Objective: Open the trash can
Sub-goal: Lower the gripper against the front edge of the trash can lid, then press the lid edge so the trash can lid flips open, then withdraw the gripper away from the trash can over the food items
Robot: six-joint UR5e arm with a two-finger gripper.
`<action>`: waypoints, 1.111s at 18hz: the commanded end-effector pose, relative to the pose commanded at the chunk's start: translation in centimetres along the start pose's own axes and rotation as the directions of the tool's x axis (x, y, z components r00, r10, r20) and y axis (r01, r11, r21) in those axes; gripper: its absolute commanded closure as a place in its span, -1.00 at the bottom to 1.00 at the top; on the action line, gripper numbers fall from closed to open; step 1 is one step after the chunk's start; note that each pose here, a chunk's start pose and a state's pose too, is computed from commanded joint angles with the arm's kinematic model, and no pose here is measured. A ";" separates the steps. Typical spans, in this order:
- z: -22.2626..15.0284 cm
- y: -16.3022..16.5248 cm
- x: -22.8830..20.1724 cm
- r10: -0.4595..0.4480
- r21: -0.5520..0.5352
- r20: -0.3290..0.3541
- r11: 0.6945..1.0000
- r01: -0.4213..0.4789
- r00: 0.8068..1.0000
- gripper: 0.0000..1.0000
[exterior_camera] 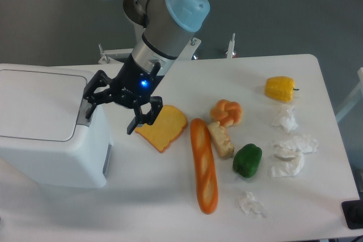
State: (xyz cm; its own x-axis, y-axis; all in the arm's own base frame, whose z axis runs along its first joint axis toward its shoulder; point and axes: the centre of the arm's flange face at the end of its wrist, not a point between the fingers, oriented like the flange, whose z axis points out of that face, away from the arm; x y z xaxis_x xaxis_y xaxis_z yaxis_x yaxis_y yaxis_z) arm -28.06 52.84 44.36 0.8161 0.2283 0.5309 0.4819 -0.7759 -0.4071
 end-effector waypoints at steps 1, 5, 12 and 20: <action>0.0 0.0 0.0 0.001 0.001 0.000 1.000 -0.001 1.000 -1.00; 0.1 0.0 -0.1 -0.001 -0.001 0.000 1.000 0.001 1.000 -1.00; -0.2 0.0 0.2 0.005 0.006 0.000 1.000 -0.005 1.000 -1.00; -2.5 -1.5 0.2 0.020 0.048 0.022 0.999 -0.021 1.000 -1.00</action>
State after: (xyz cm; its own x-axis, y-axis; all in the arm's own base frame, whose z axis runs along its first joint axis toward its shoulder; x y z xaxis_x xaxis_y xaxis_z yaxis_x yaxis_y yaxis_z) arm -29.43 52.56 46.87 0.8323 0.2254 0.5064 0.4792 -0.7517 -0.4531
